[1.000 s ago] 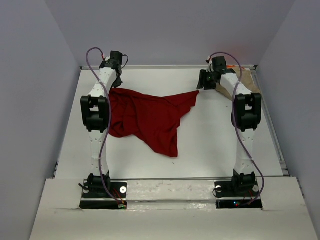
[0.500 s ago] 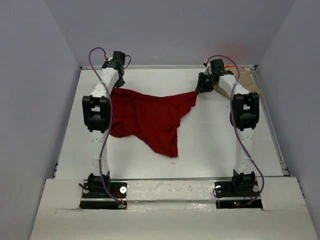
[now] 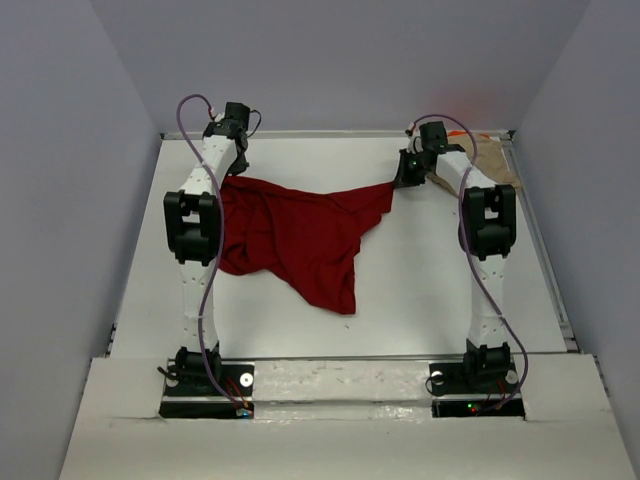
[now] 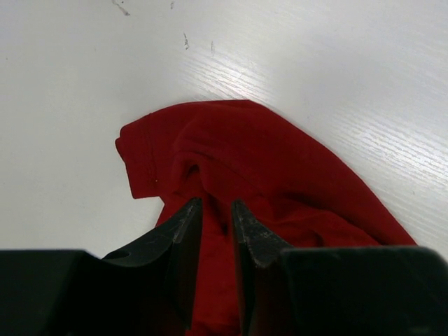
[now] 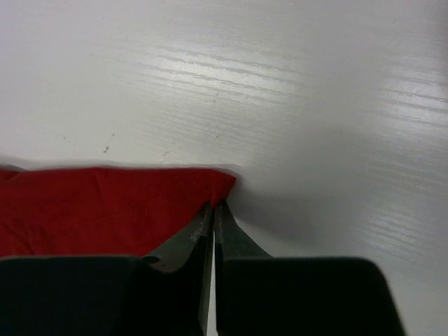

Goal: Fold and stack the t-shirts
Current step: Flatten the tshirt out

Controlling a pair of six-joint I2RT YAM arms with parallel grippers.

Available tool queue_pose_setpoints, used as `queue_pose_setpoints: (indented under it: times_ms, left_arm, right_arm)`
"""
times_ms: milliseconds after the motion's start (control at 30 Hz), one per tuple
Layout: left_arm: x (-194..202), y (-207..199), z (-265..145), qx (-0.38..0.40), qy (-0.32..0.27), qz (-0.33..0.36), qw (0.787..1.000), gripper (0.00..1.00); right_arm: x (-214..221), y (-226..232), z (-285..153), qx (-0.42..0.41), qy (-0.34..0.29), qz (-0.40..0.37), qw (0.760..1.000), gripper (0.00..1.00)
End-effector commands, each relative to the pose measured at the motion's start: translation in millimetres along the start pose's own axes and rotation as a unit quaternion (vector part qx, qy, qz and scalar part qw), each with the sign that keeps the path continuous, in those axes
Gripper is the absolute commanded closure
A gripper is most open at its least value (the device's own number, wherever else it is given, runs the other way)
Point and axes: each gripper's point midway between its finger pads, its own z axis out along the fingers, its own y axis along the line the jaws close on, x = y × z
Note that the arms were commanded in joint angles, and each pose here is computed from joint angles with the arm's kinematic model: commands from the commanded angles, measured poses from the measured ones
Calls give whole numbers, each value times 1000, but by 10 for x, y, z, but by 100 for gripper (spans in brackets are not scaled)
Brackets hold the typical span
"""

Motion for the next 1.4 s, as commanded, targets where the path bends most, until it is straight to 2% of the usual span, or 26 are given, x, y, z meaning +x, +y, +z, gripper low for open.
queue_pose_setpoints:
  times_ms: [0,200,433,533,567,700,833,933,967,1067,1200,1367]
  left_arm:
    - [-134,33,-169,3,-23,-5,1000,65]
    - [-86,32,-127,-2,-22,-5,1000,65]
    - [-20,13,-125,-6,-20,5,1000,65]
    - [15,-23,-132,-2,-20,9,1000,66]
    - [11,-28,-144,-3,-23,11,1000,67]
    - [-18,-143,-261,20,-27,25,999,69]
    - [-60,-412,-534,74,-49,53,995,66]
    - [-88,-485,-669,89,-61,58,992,55]
    - [-109,-481,-689,90,-66,55,992,47]
    - [-167,-425,-747,76,-75,57,993,40]
    - [-166,-434,-837,73,-81,60,992,38]
    - [-13,-853,-1032,141,-83,92,982,40]
  right_arm:
    - [-26,159,32,-12,-7,-18,1000,100]
    - [-162,442,22,34,-42,-76,996,100]
    - [-779,591,-189,53,-132,-89,986,100]
    - [-1009,548,-300,97,-162,-102,977,100]
    - [-1087,422,-358,138,-173,-99,970,100]
    - [-1113,178,-357,202,-171,-109,958,100]
    - [-1012,60,-248,219,-152,-115,957,100]
    - [-845,-29,-99,211,-121,-108,964,100]
    - [-765,-27,-14,201,-109,-107,968,100]
    - [-636,-57,119,194,-85,-98,972,100]
    - [-541,-112,254,195,-64,-91,974,100]
    - [-590,-121,297,185,-66,-83,977,100]
